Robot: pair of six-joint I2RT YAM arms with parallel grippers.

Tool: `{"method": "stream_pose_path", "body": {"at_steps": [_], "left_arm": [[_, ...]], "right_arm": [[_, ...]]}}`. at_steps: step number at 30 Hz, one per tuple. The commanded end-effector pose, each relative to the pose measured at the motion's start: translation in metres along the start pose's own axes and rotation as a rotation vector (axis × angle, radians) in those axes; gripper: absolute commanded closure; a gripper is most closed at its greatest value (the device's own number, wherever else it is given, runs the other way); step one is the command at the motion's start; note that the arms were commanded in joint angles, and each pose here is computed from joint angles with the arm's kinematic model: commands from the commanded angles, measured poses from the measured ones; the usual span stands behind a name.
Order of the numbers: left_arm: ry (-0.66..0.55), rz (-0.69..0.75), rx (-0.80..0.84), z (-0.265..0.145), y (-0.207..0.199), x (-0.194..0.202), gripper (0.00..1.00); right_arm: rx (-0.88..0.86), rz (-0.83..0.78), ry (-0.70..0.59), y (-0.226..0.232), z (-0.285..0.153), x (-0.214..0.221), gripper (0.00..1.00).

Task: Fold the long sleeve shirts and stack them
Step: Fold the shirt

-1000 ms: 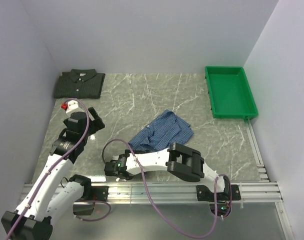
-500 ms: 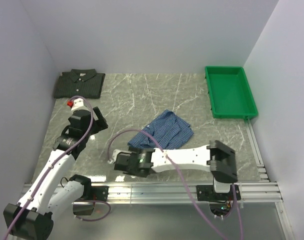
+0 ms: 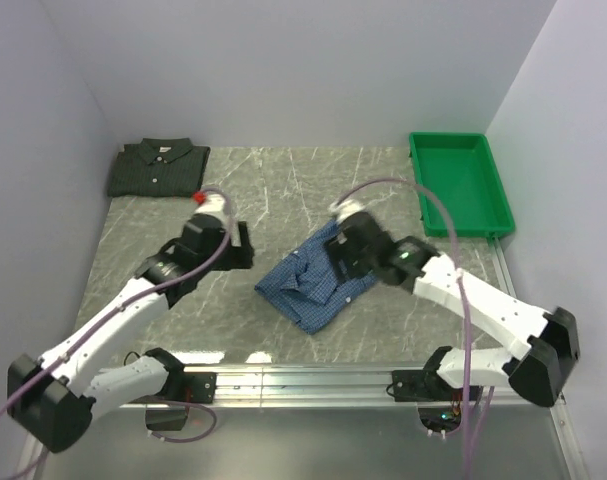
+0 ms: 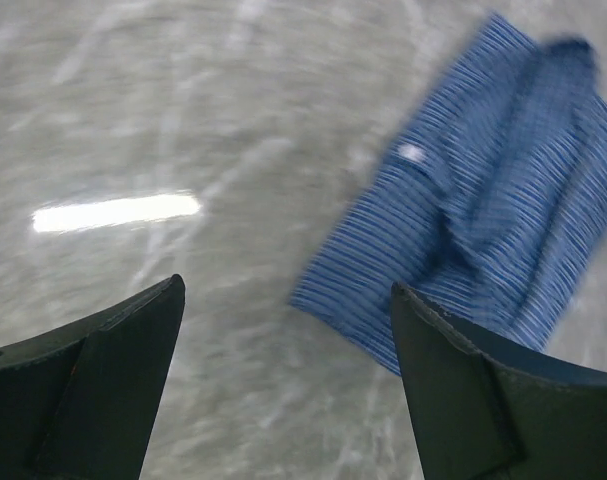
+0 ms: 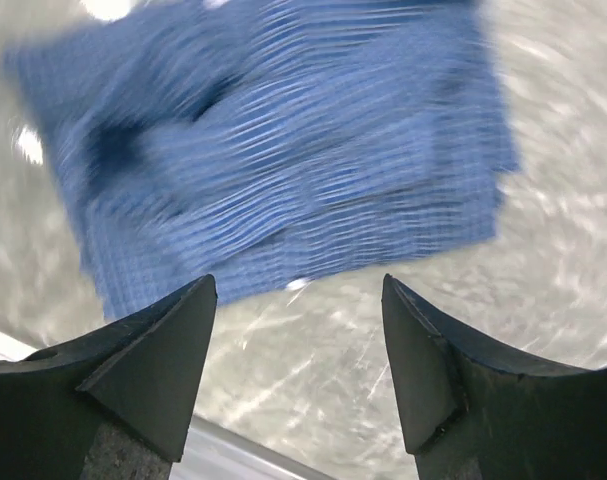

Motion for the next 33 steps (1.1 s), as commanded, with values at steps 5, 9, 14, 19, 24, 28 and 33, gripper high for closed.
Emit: {"method": "stream_pose_path", "body": {"at_steps": [5,9,14,19,24,28,33], "left_arm": [[0.01,0.239,0.166,-0.005,-0.087,0.017,0.17],[0.057,0.429,0.175,0.004,-0.121,0.055,0.18],[0.061,0.625,0.141,0.008,-0.155,0.104,0.23],[0.071,0.743,0.051,0.027,-0.166,0.142,0.28],[0.07,0.797,0.004,0.039,-0.166,0.157,0.34],[0.079,0.829,-0.029,0.045,-0.161,0.165,0.36],[0.079,0.83,-0.063,0.052,-0.156,0.172,0.41]], "right_arm": [[-0.107,0.461,-0.046,-0.056,0.026,0.021,0.32],[-0.219,0.648,-0.112,-0.074,0.041,0.03,0.36],[-0.205,0.756,-0.126,-0.088,0.055,0.039,0.37],[-0.184,0.845,-0.124,-0.092,0.073,0.047,0.41],[-0.206,0.98,-0.113,-0.086,0.092,0.068,0.48],[-0.231,1.04,-0.083,-0.08,0.106,0.082,0.5],[-0.234,1.078,-0.049,-0.074,0.117,0.097,0.51]]}}
Point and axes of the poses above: each gripper's point midway between its finger pads, its own z axis out along the fingers, its own y axis along the line the jaws close on, x = y × z, the point moved 10 cm from there along -z, back along the fingers, and after that the axes turned 14 degrees about -z, right-handed, at the moved point
